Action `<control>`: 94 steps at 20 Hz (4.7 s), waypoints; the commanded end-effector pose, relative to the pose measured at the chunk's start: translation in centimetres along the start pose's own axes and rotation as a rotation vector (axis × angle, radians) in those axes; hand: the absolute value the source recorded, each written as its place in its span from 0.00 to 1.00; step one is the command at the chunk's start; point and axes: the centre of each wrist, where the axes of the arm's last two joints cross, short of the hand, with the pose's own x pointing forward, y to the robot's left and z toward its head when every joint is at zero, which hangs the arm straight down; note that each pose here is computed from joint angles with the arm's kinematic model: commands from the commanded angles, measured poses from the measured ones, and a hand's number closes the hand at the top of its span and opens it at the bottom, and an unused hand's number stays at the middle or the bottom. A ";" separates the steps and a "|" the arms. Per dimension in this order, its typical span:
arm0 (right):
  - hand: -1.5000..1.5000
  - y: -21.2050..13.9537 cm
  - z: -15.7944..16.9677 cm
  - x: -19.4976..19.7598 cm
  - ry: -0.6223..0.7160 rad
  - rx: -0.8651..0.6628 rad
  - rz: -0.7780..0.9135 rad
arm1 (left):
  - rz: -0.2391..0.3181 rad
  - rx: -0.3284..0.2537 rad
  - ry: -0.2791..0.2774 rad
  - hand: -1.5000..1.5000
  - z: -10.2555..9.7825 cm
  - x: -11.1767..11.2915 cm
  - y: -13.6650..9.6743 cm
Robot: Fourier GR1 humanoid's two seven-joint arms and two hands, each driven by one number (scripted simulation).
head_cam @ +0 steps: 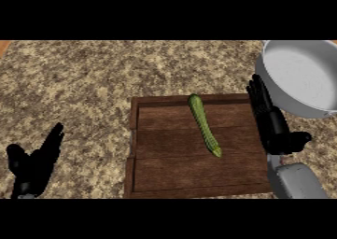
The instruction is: Pick the squash from the tray and place it in the pot
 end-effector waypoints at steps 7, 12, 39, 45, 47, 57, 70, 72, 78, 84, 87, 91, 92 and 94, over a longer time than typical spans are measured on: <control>1.00 -2.0 -7.2 10.1 -0.487 0.451 0.483 | -0.136 0.055 -0.181 0.50 2.4 4.9 3.3; 0.00 -2.2 -9.3 6.4 -0.590 0.495 0.200 | 0.057 0.000 -0.450 0.50 -0.2 11.7 -2.3; 0.00 3.5 -7.0 11.6 -0.382 1.206 0.997 | 0.064 0.061 -0.407 0.50 -3.3 14.1 -3.0; 0.00 3.4 -7.7 9.7 -0.341 1.204 0.979 | 0.067 0.060 -0.416 0.50 -2.2 11.2 -3.8; 0.00 4.7 -7.1 8.3 -0.325 1.190 1.007 | 0.057 0.046 -0.411 0.50 -2.2 12.1 -4.4; 0.00 6.8 -6.8 7.0 -0.283 1.122 1.107 | 0.066 0.038 -0.441 0.50 -2.3 13.6 -2.5; 0.00 5.6 -7.7 4.1 -0.267 1.088 1.147 | 0.075 0.052 -0.411 0.50 -1.5 14.0 -3.9; 0.00 4.9 -7.8 1.5 -0.236 1.115 1.165 | 0.059 0.055 -0.411 0.50 -0.9 13.3 -3.1; 1.00 7.6 -8.1 0.9 -0.440 1.198 1.210 | 0.055 0.051 -0.433 0.50 -1.4 12.8 -3.8; 1.00 8.3 -7.3 0.9 -0.427 1.215 1.177 | 0.059 0.053 -0.422 0.50 -2.6 13.4 -2.5; 1.00 8.1 -8.1 0.9 -0.439 1.213 1.201 | 0.066 0.034 -0.404 0.50 -3.0 14.0 -2.3; 1.00 4.7 -2.8 -0.3 -0.251 1.168 1.136 | 0.057 0.062 -0.410 0.50 -0.2 13.7 -2.2; 1.00 4.4 -1.3 -1.1 -0.201 1.156 1.091 | 0.062 0.093 -0.397 0.50 -1.9 13.0 -2.2; 1.00 1.6 2.3 -3.3 -0.056 1.155 1.043 | 0.052 0.129 -0.389 0.50 -0.8 12.3 -0.6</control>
